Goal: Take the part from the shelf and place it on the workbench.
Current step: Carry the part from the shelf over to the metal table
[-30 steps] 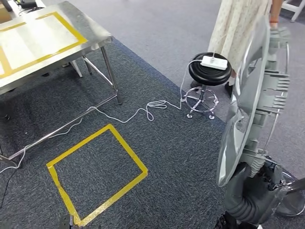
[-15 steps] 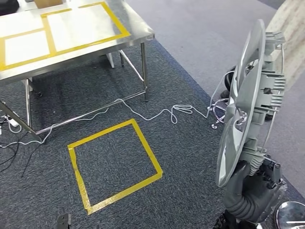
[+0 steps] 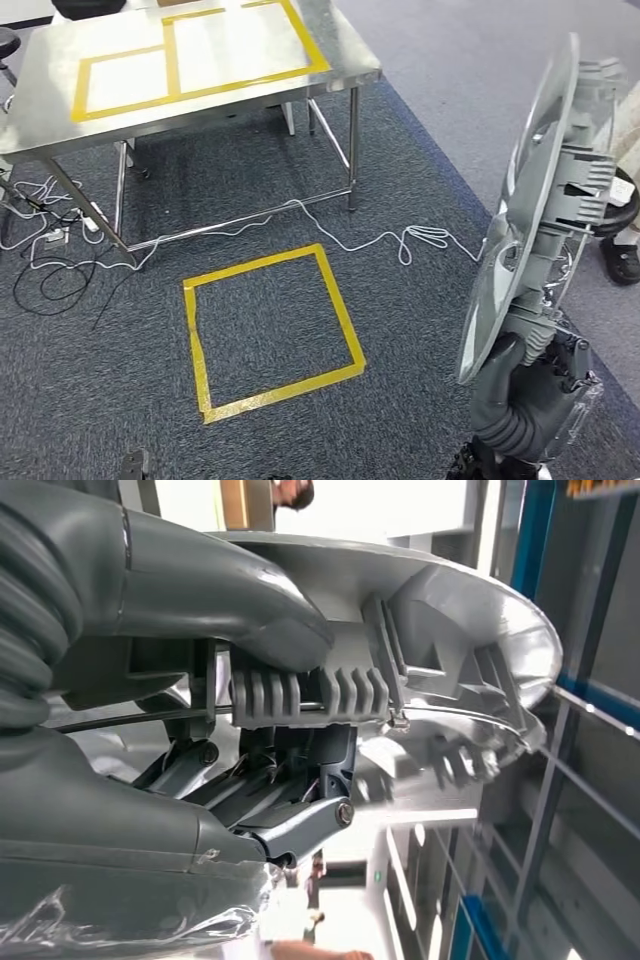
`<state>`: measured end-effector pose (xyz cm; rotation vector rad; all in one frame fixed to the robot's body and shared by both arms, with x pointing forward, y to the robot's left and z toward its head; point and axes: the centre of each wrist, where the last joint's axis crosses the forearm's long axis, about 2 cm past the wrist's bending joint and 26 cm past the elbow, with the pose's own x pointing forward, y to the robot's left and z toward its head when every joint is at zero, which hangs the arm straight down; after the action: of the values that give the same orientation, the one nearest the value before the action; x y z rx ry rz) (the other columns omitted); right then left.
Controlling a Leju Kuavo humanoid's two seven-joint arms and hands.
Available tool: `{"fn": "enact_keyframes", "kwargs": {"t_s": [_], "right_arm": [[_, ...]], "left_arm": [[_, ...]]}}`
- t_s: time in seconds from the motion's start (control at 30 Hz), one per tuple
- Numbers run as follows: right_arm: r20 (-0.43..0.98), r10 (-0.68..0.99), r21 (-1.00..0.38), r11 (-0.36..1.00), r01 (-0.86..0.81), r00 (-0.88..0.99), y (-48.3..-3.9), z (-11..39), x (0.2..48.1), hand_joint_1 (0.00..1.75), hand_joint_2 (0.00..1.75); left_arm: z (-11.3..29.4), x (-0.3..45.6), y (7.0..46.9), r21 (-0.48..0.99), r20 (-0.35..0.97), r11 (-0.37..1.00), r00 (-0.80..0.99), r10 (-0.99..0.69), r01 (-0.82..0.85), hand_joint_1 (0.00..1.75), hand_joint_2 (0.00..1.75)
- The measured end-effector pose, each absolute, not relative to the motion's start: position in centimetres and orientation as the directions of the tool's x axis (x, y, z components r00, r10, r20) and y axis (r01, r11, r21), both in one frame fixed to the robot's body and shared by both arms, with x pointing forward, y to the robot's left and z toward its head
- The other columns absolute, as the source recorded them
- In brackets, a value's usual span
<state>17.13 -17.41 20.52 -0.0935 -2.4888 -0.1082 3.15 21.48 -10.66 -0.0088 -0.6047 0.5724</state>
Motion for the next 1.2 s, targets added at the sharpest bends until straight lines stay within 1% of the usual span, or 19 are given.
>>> {"fn": "enact_keyframes", "kwargs": {"t_s": [0.27, 0.5, 0.77, 1.2], "right_arm": [[0.597, 0.062, 0.029, 0.995, 0.099, -0.8, -17.3, 20.7, 17.1, 1.75, 1.75], [0.562, 0.074, 0.0, 0.996, 0.089, -0.824, -17.2, 21.1, 17.5, 1.75, 1.75], [0.537, 0.073, -0.002, 0.996, 0.086, -0.84, -17.1, 21.5, 17.9, 1.75, 1.75], [0.537, 0.088, -0.003, 0.995, 0.102, -0.839, -17.1, 21.5, 17.7, 1.75, 1.75]], "left_arm": [[-10.5, 3.3, 20.8, -0.184, 0.531, 0.845, 0.673, 0.515, -0.502, 0.0, 1.75], [-10.4, 3.6, 19.9, -0.215, 0.531, 0.863, 0.687, 0.496, -0.456, 0.0, 1.75], [-10.3, 3.7, 19.7, -0.222, 0.534, 0.866, 0.687, 0.492, -0.447, 0.0, 1.75], [-10.3, 4.0, 19.6, -0.225, 0.537, 0.867, 0.686, 0.491, -0.445, 0.0, 1.75]]}}
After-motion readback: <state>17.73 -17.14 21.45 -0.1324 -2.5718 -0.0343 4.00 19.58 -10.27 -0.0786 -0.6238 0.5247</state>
